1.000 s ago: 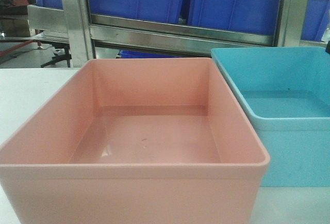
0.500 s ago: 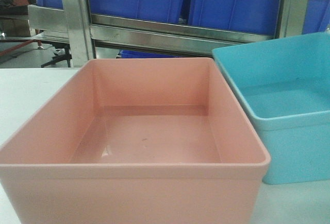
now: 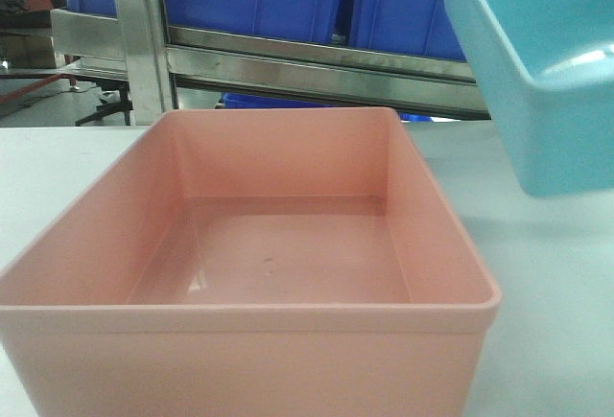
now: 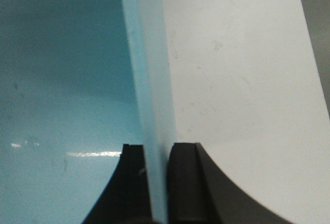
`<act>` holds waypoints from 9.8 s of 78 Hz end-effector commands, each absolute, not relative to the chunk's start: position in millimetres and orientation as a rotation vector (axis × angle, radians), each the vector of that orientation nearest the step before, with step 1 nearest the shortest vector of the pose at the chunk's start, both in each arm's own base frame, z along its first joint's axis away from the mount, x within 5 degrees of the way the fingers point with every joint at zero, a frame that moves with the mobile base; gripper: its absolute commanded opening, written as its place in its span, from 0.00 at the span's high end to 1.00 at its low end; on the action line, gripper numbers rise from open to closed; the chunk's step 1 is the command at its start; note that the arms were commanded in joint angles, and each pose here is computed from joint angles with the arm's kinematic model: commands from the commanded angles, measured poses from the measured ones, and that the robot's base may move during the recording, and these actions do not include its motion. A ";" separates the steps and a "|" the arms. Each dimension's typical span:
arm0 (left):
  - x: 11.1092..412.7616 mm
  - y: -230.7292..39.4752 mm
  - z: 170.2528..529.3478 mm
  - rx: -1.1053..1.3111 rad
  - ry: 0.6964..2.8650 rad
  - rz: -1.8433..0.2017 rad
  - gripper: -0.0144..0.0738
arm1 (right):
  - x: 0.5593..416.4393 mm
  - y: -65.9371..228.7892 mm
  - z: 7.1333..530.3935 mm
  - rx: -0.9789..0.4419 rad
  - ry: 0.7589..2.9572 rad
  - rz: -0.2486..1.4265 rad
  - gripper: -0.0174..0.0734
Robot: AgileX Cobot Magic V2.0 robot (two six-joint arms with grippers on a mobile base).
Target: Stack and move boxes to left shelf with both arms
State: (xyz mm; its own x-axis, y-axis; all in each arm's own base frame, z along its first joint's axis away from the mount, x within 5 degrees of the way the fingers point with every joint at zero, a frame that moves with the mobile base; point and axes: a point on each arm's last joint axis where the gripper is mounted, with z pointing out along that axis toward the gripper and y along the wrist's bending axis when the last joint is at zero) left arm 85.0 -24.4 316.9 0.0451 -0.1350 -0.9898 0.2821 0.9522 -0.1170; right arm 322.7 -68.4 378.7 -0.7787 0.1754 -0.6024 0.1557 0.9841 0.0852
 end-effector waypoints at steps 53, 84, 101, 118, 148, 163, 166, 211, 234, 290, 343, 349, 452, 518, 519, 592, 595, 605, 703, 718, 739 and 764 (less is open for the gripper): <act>84.4 -21.3 331.6 0.089 1.406 -0.307 0.46 | 291.5 126.4 398.3 0.176 2.552 0.584 0.75; 84.4 -21.3 331.6 0.089 1.406 -0.307 0.46 | 299.0 172.7 369.0 0.143 2.608 0.545 0.75; 84.4 -21.3 331.6 0.089 1.406 -0.307 0.46 | 304.1 184.0 353.5 0.120 2.658 0.524 0.75; 84.4 -21.3 331.6 0.089 1.406 -0.307 0.46 | 303.5 183.4 352.7 0.116 2.667 0.513 0.75; 84.4 -21.3 331.6 0.089 1.406 -0.307 0.46 | 302.7 182.7 346.2 0.114 2.689 0.495 0.75; 84.4 -21.3 331.6 0.089 1.406 -0.307 0.46 | 301.9 182.3 343.3 0.115 2.698 0.489 0.75; 84.4 -21.3 331.6 0.089 1.406 -0.307 0.46 | 302.0 182.3 343.4 0.114 2.697 0.489 0.75; 84.4 -21.3 331.6 0.089 1.406 -0.307 0.46 | 302.2 181.1 321.3 0.117 2.712 0.471 0.75; 84.4 -21.3 331.6 0.089 1.406 -0.307 0.46 | 302.1 181.1 321.3 0.117 2.713 0.470 0.75; 84.6 -21.6 332.0 0.093 1.409 -0.305 0.46 | 300.1 174.9 318.1 0.032 2.751 0.352 0.31; 180.5 -65.1 391.1 0.216 1.990 -0.437 0.46 | 300.8 172.7 312.4 -0.011 2.737 0.308 0.32; 196.0 -74.2 390.4 0.201 2.075 -0.475 0.46 | 300.8 172.7 312.4 -0.010 2.737 0.308 0.32; 290.9 -165.9 286.5 0.083 2.790 -0.206 0.48 | 287.0 176.1 263.5 0.072 2.855 0.195 0.32; 294.8 -172.9 259.1 0.100 2.927 -0.182 0.48 | 291.0 186.5 248.0 0.067 2.883 0.196 0.32; 294.8 -172.9 259.1 0.100 2.927 -0.182 0.48 | 291.0 186.5 248.0 0.067 2.883 0.196 0.32; 295.6 -175.6 259.4 0.086 2.916 -0.225 0.50 | 289.9 185.7 247.6 0.050 2.896 0.181 0.41; 295.6 -175.6 259.4 0.086 2.916 -0.225 0.53 | 289.8 185.6 247.5 0.050 2.897 0.180 0.44; 295.8 -175.7 258.8 0.086 2.917 -0.224 0.67 | 289.6 185.5 247.5 0.049 2.900 0.178 0.53; 281.2 -169.2 299.8 -0.006 2.947 -0.247 0.84 | 287.2 182.7 295.2 0.075 2.876 0.183 0.75; 265.1 -160.8 324.7 -0.037 2.906 -0.287 0.84 | 272.5 173.5 317.3 0.112 2.850 0.209 0.75; 238.7 -164.2 343.5 0.007 2.905 -0.285 0.84 | 237.2 172.2 338.1 0.121 2.800 0.174 0.75; 201.7 -179.7 352.9 0.055 2.905 -0.280 0.84 | 194.8 180.6 351.8 0.074 2.775 0.198 0.75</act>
